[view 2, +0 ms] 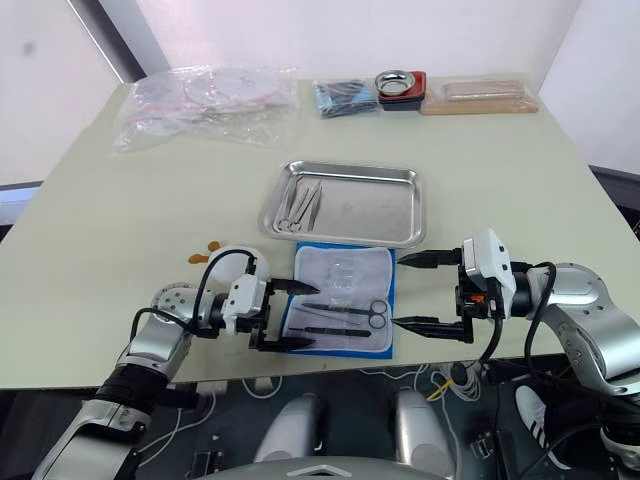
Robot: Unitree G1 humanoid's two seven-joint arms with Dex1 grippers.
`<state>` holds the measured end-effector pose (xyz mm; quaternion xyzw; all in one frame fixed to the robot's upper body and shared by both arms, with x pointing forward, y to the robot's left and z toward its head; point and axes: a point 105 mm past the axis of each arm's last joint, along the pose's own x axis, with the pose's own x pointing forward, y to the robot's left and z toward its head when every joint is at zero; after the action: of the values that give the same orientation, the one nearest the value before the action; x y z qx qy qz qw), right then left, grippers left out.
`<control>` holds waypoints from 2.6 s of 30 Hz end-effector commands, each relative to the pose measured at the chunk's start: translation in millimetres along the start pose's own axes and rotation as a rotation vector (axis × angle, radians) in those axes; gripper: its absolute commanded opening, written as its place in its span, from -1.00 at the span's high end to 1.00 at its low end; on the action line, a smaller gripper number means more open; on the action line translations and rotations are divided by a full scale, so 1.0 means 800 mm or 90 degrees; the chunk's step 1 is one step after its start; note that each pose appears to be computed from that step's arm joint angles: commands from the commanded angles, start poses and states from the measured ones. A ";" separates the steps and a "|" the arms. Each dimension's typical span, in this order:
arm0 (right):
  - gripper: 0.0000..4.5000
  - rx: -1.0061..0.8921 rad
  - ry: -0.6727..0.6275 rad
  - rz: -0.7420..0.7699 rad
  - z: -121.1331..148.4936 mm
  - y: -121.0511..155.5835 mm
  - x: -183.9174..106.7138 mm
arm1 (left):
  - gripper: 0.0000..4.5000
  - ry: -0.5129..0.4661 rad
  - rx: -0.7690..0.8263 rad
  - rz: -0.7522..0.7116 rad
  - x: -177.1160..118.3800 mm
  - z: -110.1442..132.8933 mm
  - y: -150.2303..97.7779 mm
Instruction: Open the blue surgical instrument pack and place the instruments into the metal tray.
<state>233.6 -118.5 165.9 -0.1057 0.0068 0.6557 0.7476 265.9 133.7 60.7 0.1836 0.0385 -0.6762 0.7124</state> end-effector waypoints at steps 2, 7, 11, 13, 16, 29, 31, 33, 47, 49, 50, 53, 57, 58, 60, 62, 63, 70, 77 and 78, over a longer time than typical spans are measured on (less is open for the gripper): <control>-1.00 -0.030 0.022 -0.016 0.002 -0.004 0.008 | -0.98 0.077 -0.083 -0.013 0.000 -0.046 -0.017; -1.00 -0.042 0.049 -0.032 -0.008 -0.014 0.025 | -0.98 0.079 -0.094 -0.018 0.004 -0.052 -0.021; -1.00 -0.046 0.084 -0.037 -0.023 -0.018 0.042 | -0.98 0.077 -0.098 -0.023 0.007 -0.054 -0.022; -1.00 -0.050 0.090 -0.033 -0.028 -0.019 0.053 | -0.98 0.075 -0.099 -0.021 0.009 -0.053 -0.021; -1.00 -0.053 0.107 -0.033 -0.039 -0.022 0.066 | -0.98 0.074 -0.101 -0.020 0.011 -0.054 -0.020; -1.00 -0.062 0.211 -0.065 -0.088 -0.044 0.093 | -0.98 0.076 -0.101 -0.018 0.012 -0.057 -0.022; -1.00 -0.059 0.259 -0.068 -0.104 -0.046 0.090 | -0.98 0.079 -0.100 -0.017 0.010 -0.058 -0.021; -1.00 -0.047 0.275 -0.067 -0.110 -0.045 0.089 | -0.98 0.080 -0.100 -0.016 0.009 -0.059 -0.021; 0.98 0.002 0.282 0.001 -0.116 -0.022 0.095 | -1.00 0.081 -0.104 -0.015 0.010 -0.059 -0.022; 0.98 -0.010 0.264 0.001 -0.112 -0.023 0.098 | -1.00 0.082 -0.104 -0.014 0.010 -0.059 -0.022; 0.98 -0.020 0.253 -0.006 -0.109 -0.025 0.100 | -1.00 0.083 -0.104 -0.013 0.010 -0.060 -0.021; 0.98 -0.039 0.239 -0.007 -0.098 -0.027 0.105 | -1.00 0.084 -0.103 -0.012 0.012 -0.060 -0.021; 0.98 -0.053 0.223 0.009 -0.083 -0.023 0.111 | -1.00 0.081 -0.104 -0.010 0.014 -0.060 -0.021; 0.98 -0.060 0.217 0.019 -0.079 -0.021 0.113 | -1.00 0.080 -0.104 -0.009 0.015 -0.060 -0.020; 0.98 -0.077 0.210 0.039 -0.074 -0.017 0.115 | -1.00 0.079 -0.105 -0.006 0.017 -0.060 -0.020; 0.98 -0.085 0.227 0.052 -0.073 -0.014 0.113 | -1.00 0.078 -0.106 -0.005 0.018 -0.061 -0.020; 0.98 -0.086 0.231 0.054 -0.071 -0.014 0.113 | -1.00 0.078 -0.106 -0.005 0.018 -0.061 -0.020; 0.98 -0.112 0.280 0.062 -0.061 -0.017 0.109 | -1.00 0.076 -0.108 0.000 0.021 -0.062 -0.019; 0.98 -0.131 0.344 0.064 -0.060 -0.023 0.100 | -1.00 0.075 -0.110 0.002 0.023 -0.062 -0.020; 0.98 -0.132 0.351 0.064 -0.061 -0.024 0.099 | -1.00 0.075 -0.110 0.002 0.023 -0.062 -0.019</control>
<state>270.4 -53.0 96.8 -0.3371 0.1660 0.6349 0.6751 274.2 123.1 49.4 0.1660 0.0415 -0.6681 0.7241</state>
